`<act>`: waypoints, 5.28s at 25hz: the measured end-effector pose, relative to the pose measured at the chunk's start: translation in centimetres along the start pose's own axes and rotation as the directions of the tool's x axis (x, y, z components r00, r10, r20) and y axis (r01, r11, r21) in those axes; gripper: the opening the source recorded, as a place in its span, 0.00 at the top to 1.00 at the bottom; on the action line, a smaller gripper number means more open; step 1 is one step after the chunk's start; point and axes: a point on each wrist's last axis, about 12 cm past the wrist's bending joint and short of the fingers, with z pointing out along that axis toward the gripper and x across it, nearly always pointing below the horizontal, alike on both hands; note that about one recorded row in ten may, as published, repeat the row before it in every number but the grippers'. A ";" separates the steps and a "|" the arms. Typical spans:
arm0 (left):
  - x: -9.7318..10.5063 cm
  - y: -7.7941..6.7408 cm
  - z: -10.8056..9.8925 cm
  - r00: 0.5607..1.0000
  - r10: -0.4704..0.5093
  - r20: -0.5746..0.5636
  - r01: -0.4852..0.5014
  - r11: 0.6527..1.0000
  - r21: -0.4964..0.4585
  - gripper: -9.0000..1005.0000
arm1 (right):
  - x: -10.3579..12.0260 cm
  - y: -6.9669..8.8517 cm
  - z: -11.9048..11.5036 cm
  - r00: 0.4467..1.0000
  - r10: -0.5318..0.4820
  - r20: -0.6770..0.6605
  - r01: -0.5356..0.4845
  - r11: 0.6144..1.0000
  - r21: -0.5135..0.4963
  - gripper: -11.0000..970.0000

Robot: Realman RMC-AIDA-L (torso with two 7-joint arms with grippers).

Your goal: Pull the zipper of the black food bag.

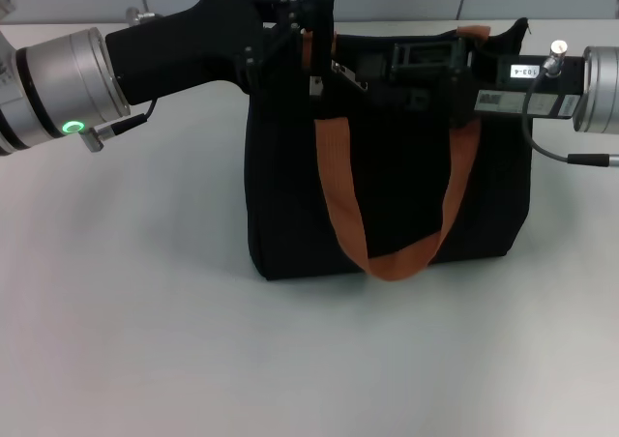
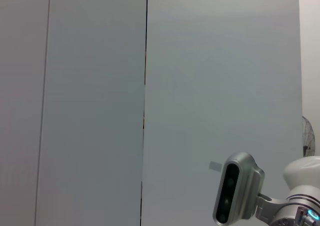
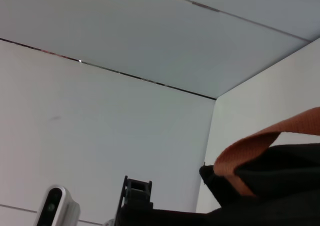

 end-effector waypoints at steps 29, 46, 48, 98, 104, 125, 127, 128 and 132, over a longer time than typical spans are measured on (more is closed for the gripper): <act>0.0 -0.1 0.0 1.000 0.000 0.003 0.000 1.000 0.006 0.97 | -0.3 0.5 0.1 0.999 0.003 0.038 -0.001 0.999 -0.045 0.50; -0.2 -0.1 0.2 1.000 0.003 0.016 -0.003 1.000 0.011 0.97 | 0.1 -0.3 0.1 1.000 0.004 0.016 -0.004 1.000 0.007 0.50; -0.2 -0.1 0.2 1.000 0.003 0.016 -0.004 1.000 0.012 0.97 | 0.1 -0.3 0.3 1.000 -0.001 0.012 0.001 1.000 0.019 0.50; 0.3 0.0 -0.6 0.998 0.015 0.068 -0.011 0.998 -0.065 0.97 | -0.8 1.1 -0.9 0.957 -0.289 -0.022 0.289 0.957 0.005 0.56; 0.4 -0.1 -0.6 0.998 0.016 0.068 -0.012 0.998 -0.067 0.97 | -1.0 1.4 0.1 0.953 -0.300 -0.029 0.301 0.954 0.003 0.57; 0.5 -0.1 -0.7 0.998 0.014 0.069 -0.009 0.997 -0.075 0.97 | -1.1 1.9 0.9 0.955 -0.295 -0.020 0.294 0.955 -0.029 0.61; 0.5 0.0 -0.8 0.998 0.012 0.069 -0.007 0.997 -0.076 0.97 | -0.9 1.8 1.1 0.956 -0.292 -0.019 0.291 0.956 -0.032 0.61; 0.5 0.0 -0.8 0.998 0.012 0.069 -0.007 0.997 -0.076 0.97 | -0.9 1.8 1.1 0.956 -0.292 -0.019 0.291 0.956 -0.032 0.61; 0.5 0.0 -0.8 0.997 0.011 0.070 -0.006 0.997 -0.077 0.97 | -1.0 1.9 1.4 0.956 -0.291 -0.018 0.291 0.956 -0.034 0.62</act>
